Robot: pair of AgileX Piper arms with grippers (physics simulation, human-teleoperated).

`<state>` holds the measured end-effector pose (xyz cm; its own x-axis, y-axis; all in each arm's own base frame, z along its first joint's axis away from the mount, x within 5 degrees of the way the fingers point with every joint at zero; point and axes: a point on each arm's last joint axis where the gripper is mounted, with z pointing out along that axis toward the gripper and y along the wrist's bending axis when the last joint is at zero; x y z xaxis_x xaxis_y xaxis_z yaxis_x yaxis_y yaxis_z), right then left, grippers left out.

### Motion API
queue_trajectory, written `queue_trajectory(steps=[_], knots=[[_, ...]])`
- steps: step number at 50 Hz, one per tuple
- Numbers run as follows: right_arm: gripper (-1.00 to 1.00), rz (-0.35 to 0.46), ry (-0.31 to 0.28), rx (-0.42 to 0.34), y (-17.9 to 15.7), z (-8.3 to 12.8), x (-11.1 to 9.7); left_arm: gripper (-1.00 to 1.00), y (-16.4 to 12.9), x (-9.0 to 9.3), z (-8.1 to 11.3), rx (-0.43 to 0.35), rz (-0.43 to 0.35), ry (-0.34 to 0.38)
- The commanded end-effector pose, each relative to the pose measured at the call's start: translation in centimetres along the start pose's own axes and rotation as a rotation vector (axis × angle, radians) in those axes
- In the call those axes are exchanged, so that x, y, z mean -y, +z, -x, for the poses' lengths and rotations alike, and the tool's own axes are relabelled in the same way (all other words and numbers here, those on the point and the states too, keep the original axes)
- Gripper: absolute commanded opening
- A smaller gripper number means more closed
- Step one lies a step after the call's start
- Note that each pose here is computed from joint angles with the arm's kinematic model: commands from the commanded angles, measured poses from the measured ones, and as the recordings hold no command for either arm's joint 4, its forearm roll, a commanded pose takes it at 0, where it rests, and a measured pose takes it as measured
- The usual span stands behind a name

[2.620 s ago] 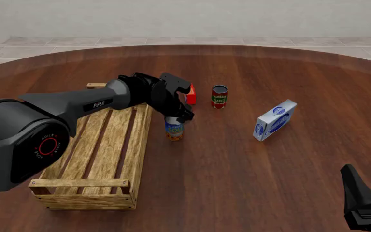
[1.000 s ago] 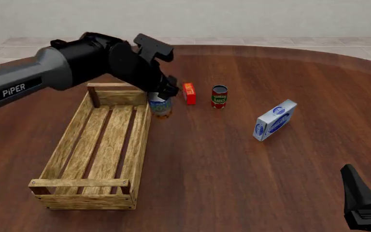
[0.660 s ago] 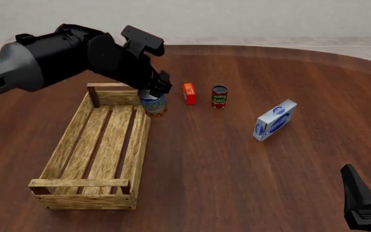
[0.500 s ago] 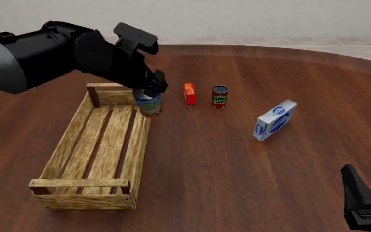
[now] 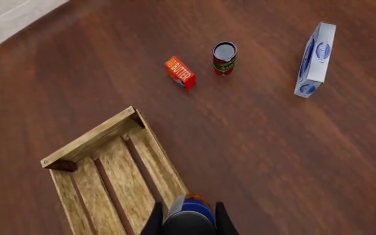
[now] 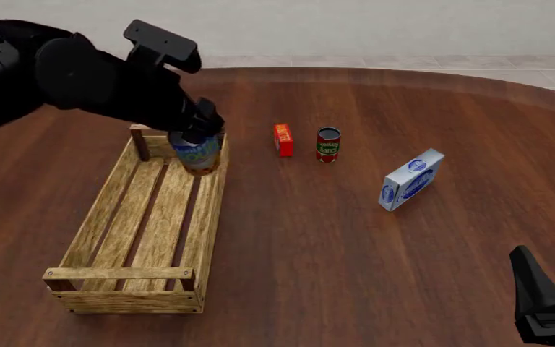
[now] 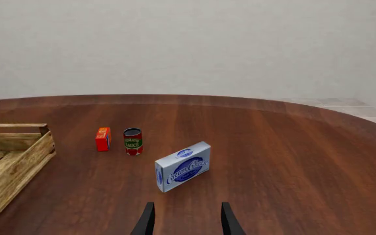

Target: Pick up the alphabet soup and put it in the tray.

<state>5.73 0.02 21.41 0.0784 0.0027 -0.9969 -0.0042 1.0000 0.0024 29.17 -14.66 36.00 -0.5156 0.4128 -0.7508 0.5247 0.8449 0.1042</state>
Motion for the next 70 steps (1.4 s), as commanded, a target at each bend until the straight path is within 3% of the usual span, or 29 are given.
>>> queue_trajectory(steps=[1,30,59,70], knots=[[1.0,-0.001,-0.001,0.002,0.0,0.0,0.0,-1.0,-2.3,-0.8,-0.5,0.026,0.025,-0.001],[1.0,-0.001,-0.001,0.002,0.0,0.0,0.0,-1.0,-4.2,-2.5,-2.6,0.026,0.081,-0.053],[1.0,-0.001,-0.001,0.002,0.0,0.0,0.0,-1.0,-2.3,-5.1,-4.1,-0.002,0.15,-0.087],[1.0,-0.001,-0.001,0.002,0.0,0.0,0.0,-1.0,-1.4,-5.3,-4.4,-0.011,0.15,-0.096]])
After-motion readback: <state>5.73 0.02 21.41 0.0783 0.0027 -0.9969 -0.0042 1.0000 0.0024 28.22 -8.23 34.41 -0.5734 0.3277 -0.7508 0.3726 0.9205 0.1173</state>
